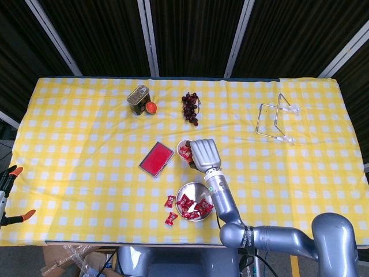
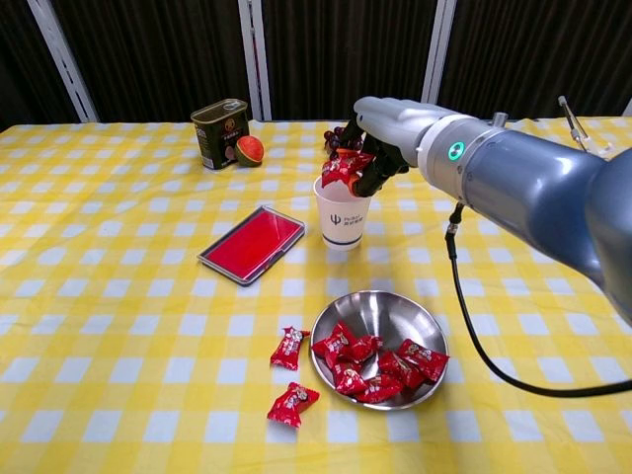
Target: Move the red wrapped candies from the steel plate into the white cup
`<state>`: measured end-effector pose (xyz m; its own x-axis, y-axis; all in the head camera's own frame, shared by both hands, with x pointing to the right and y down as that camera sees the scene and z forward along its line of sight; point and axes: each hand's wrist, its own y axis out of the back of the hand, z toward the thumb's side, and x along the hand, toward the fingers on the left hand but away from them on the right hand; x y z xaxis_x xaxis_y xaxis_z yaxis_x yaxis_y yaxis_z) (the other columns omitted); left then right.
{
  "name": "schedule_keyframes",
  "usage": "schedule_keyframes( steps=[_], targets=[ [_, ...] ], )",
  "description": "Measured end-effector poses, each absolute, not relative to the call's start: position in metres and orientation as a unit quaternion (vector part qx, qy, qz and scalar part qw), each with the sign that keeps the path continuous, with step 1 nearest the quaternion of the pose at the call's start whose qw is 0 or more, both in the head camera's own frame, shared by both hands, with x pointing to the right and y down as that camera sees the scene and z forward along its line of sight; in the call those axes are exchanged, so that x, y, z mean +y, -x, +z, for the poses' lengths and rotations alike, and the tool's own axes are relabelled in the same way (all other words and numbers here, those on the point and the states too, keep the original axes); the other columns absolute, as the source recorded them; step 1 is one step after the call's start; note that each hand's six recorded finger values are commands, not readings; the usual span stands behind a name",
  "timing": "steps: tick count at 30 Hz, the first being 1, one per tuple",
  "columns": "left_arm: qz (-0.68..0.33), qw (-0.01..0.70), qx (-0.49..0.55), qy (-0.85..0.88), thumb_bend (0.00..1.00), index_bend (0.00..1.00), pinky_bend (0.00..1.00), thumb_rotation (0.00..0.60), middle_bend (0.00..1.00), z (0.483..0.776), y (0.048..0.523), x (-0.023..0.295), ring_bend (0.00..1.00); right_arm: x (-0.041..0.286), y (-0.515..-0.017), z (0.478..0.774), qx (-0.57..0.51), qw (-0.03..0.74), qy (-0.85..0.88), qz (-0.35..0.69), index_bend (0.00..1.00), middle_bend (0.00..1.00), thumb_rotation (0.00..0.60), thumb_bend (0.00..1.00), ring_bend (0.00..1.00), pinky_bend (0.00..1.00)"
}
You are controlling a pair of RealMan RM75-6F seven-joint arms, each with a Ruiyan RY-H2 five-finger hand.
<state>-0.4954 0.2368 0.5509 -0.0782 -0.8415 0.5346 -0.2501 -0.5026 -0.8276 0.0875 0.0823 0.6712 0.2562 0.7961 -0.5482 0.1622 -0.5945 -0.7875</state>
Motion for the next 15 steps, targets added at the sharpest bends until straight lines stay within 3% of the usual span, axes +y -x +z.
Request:
schedule_keyframes(
  steps=[15],
  targets=[
    [-0.593, 0.238, 0.433, 0.635, 0.03, 0.0, 0.0, 0.6, 0.0, 0.552, 0.496, 0.236, 0.0, 0.061, -0.087, 0.698, -0.323, 0.32, 0.717, 0.528, 0.7, 0.76, 0.6, 0.59, 0.89, 1.0]
  ],
)
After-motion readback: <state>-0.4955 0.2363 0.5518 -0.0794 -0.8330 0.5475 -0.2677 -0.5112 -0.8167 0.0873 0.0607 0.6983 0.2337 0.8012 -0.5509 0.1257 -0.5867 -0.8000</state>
